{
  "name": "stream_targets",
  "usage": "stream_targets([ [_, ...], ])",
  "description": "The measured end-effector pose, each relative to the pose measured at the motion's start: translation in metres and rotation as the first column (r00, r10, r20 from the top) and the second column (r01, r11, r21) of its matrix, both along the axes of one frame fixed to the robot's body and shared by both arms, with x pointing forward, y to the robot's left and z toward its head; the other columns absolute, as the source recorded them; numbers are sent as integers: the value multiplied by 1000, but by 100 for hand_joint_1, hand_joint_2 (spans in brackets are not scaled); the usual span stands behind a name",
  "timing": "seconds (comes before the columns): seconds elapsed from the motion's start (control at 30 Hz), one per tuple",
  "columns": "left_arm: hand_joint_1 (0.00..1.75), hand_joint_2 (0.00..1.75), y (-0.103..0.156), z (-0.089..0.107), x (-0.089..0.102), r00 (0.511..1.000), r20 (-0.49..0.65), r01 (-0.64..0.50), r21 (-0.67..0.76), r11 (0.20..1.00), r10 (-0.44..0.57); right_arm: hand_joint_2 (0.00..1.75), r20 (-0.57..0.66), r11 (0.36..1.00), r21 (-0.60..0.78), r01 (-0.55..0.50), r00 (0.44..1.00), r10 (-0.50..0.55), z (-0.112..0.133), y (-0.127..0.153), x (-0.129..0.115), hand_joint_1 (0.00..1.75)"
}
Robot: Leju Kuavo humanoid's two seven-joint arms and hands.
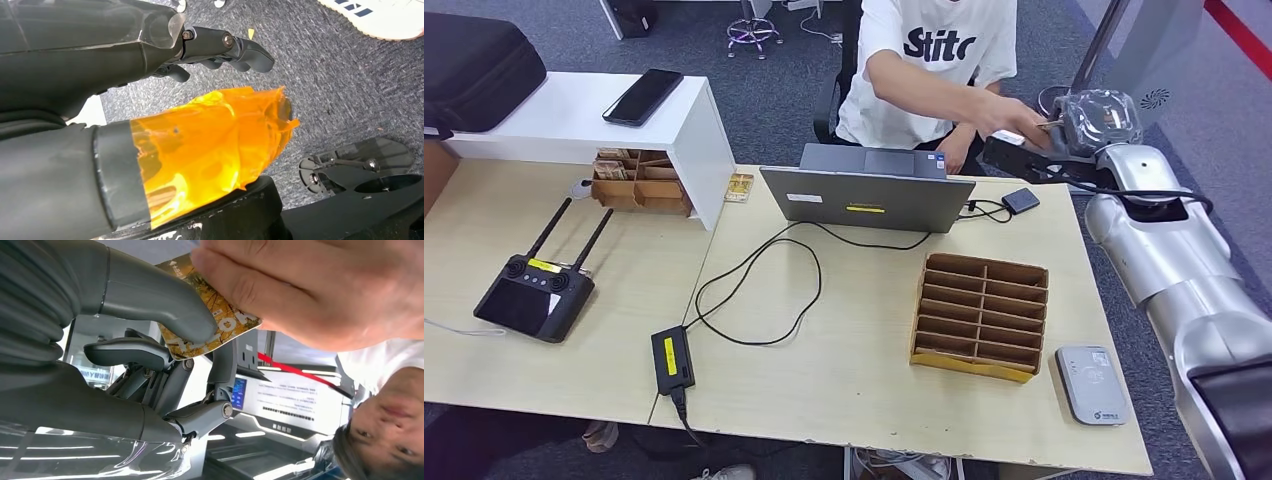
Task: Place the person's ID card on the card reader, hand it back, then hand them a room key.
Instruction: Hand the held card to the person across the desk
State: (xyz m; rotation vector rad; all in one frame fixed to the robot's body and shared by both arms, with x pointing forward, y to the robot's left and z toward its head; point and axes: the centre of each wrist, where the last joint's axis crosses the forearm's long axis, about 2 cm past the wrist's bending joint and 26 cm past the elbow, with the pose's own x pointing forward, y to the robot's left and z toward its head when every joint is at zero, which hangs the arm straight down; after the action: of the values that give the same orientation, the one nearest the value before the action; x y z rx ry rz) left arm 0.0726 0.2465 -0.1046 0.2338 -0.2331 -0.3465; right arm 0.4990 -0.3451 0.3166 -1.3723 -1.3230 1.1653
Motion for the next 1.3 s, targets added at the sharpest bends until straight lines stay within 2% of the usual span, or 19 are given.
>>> stream_targets([
  [0.07, 0, 0, 0, 0, 0, 1000, 0, 0, -1, 1000, 0, 175, -11, 1000, 0, 1, 1000, -1, -3, -1, 0, 41],
  [0.1, 0, 0, -1, 0, 0, 1000, 1, 0, -2, 1000, 0, 175, -15, 1000, 1, 0, 1000, 0, -4, 0, 0, 5],
  [0.13, 0, 0, -1, 0, 0, 1000, 1, 0, -2, 1000, 0, 175, -17, 1000, 3, -2, 1000, 2, -4, 0, 0, 0],
  [0.57, 0, 0, -3, 0, 0, 1000, 0, -6, -9, 1000, 6, 175, 10, 999, -28, -29, 1000, 29, -7, 7, 0, 0],
  [0.73, 0, 0, -3, 0, -2, 1000, 5, -20, -12, 1000, 20, 175, 114, 996, 4, -92, 989, 91, -2, 8, 0, 0],
  [0.87, 0, 0, -3, -1, -7, 999, 9, -39, -12, 999, 39, 175, 235, 983, 43, -179, 958, 164, -3, 7, -8, 0],
  [1.07, 0, 0, -1, -3, -18, 998, -10, -68, -7, 998, 68, 175, 356, 969, -50, -244, 902, 245, -25, 3, -44, 0],
  [1.3, 0, 0, 3, -3, -22, 993, -18, -117, -5, 993, 117, 175, 476, 938, -172, -299, 809, 345, -49, -9, -112, 0],
])
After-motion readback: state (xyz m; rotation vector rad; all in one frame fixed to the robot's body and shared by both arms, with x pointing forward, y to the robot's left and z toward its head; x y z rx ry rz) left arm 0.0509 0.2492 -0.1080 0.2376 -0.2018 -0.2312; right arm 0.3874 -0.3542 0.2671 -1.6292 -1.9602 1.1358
